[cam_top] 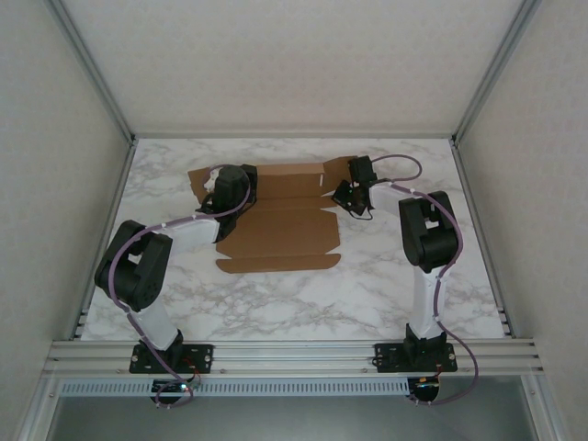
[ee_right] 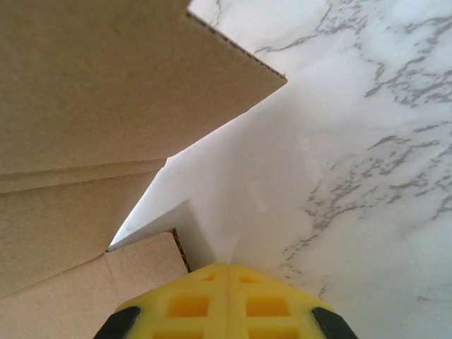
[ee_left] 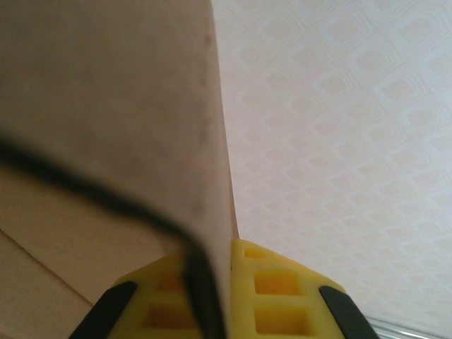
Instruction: Fold the paper box
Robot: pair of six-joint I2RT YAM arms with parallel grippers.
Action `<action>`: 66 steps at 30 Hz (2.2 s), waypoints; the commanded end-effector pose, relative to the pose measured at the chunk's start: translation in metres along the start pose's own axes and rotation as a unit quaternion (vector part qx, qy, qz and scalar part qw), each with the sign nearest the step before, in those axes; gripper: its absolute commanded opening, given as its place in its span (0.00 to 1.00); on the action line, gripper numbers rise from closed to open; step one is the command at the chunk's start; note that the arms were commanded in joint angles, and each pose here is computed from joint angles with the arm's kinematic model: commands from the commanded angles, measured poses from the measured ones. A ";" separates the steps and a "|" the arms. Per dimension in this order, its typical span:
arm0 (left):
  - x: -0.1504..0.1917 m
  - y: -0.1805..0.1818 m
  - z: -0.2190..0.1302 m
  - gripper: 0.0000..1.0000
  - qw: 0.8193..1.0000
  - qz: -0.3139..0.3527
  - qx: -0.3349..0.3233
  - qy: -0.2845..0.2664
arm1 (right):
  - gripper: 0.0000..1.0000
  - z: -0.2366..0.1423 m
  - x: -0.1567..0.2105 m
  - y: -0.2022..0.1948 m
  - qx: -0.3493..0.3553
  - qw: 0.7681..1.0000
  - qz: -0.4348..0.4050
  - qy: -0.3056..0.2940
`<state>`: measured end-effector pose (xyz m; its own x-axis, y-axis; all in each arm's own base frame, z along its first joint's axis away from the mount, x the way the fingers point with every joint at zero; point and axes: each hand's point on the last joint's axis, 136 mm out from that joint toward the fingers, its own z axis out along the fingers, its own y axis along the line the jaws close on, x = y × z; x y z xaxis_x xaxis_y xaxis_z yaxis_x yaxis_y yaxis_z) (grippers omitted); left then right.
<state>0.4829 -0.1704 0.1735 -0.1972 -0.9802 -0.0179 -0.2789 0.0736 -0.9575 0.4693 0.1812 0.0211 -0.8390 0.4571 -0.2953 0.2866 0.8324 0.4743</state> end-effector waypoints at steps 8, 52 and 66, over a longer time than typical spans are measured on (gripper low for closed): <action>-0.003 0.038 0.004 0.00 0.998 0.009 -0.059 0.000 | 0.00 0.004 0.033 0.010 -0.063 0.994 0.047 0.082; -0.009 0.028 -0.004 0.00 0.999 0.006 -0.051 -0.008 | 0.08 -0.068 0.053 0.081 -0.159 0.985 -0.044 0.058; -0.010 0.028 -0.005 0.00 0.998 0.013 -0.055 -0.009 | 0.48 -0.167 -0.012 0.041 0.003 0.965 -0.233 -0.123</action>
<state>0.4848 -0.1585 0.1730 -0.1581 -0.9874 -0.0085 -0.2916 0.0550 -0.9550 0.4001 0.1876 0.1842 -0.7766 0.2417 -0.5818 -0.0845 0.8752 0.4763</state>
